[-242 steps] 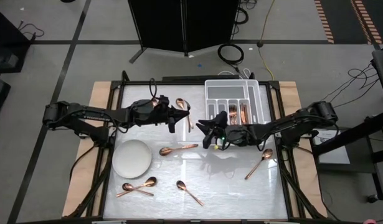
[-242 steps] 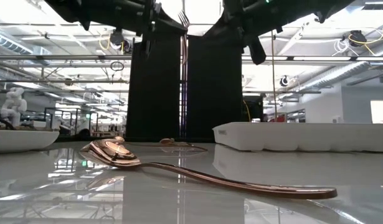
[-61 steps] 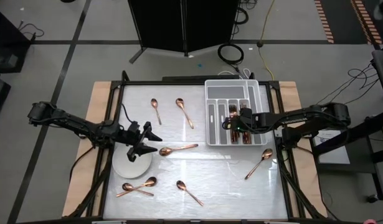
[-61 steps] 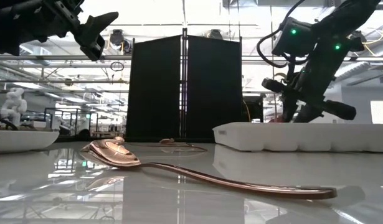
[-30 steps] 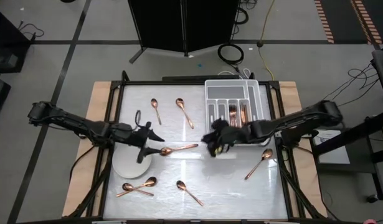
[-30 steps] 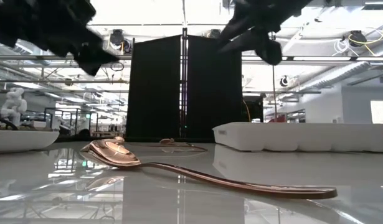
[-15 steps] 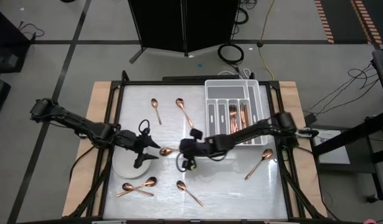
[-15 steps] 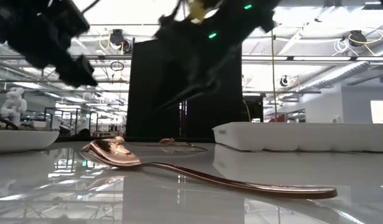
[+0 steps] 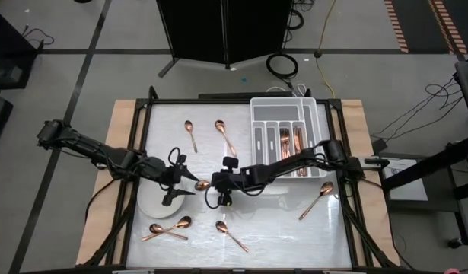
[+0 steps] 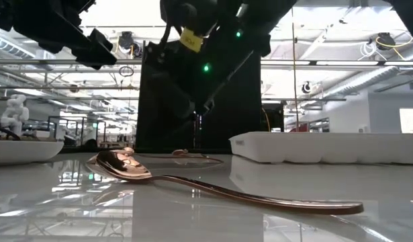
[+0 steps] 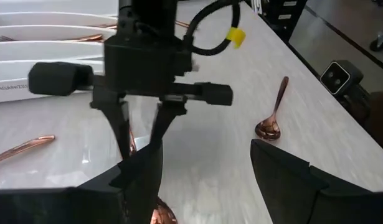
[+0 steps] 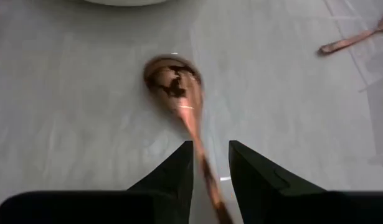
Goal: Sort silverware
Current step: Put the bronze spoon into the silverware tray
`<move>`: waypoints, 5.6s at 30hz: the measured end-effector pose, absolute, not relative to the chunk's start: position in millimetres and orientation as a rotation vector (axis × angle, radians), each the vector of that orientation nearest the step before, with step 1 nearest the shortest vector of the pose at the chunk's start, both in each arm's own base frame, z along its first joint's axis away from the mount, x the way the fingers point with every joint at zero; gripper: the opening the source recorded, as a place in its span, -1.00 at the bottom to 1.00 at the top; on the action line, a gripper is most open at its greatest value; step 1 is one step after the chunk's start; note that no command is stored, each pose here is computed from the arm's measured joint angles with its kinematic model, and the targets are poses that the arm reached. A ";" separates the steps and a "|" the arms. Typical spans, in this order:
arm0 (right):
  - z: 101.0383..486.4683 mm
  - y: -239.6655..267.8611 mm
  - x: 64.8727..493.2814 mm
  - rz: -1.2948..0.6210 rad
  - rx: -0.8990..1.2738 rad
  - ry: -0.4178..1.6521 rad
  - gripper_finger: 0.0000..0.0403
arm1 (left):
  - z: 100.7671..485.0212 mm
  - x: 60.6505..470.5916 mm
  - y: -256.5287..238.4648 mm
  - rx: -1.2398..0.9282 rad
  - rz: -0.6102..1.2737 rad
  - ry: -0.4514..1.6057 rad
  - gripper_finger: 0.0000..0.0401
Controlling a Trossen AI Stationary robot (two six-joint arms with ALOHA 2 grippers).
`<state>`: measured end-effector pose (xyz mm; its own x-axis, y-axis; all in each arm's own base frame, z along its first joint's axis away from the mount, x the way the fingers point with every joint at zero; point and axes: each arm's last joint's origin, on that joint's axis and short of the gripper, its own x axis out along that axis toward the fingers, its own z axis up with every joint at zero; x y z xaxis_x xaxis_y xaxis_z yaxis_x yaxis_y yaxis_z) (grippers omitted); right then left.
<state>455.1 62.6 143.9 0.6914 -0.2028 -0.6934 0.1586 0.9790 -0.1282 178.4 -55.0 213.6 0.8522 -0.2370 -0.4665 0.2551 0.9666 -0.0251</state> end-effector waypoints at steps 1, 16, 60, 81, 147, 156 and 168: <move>143.8 60.9 455.2 -0.203 -0.062 0.783 -0.54 | 213.2 178.2 -54.9 0.038 -0.258 0.491 0.20; 122.8 66.4 457.4 -0.161 -0.254 0.821 -0.54 | 211.8 177.6 -54.5 0.049 -0.253 0.504 0.20; 218.7 88.4 398.6 0.204 0.086 0.015 -1.00 | 246.9 154.8 -47.6 0.271 -0.696 -0.172 0.20; 220.2 107.6 401.1 0.339 0.095 -0.046 -1.00 | 229.5 193.2 -64.3 0.341 -0.535 -0.218 0.20; 189.0 86.2 413.4 -0.023 0.094 0.038 -0.61 | 239.8 207.3 -61.4 0.447 -0.054 -0.013 -0.99; 183.2 84.4 412.6 -0.106 0.062 0.091 -0.64 | 249.3 213.4 -60.8 0.362 0.015 0.185 -1.00; 180.2 84.1 411.6 -0.176 0.048 0.119 -0.64 | 250.0 213.7 -59.2 0.304 0.077 0.199 -1.00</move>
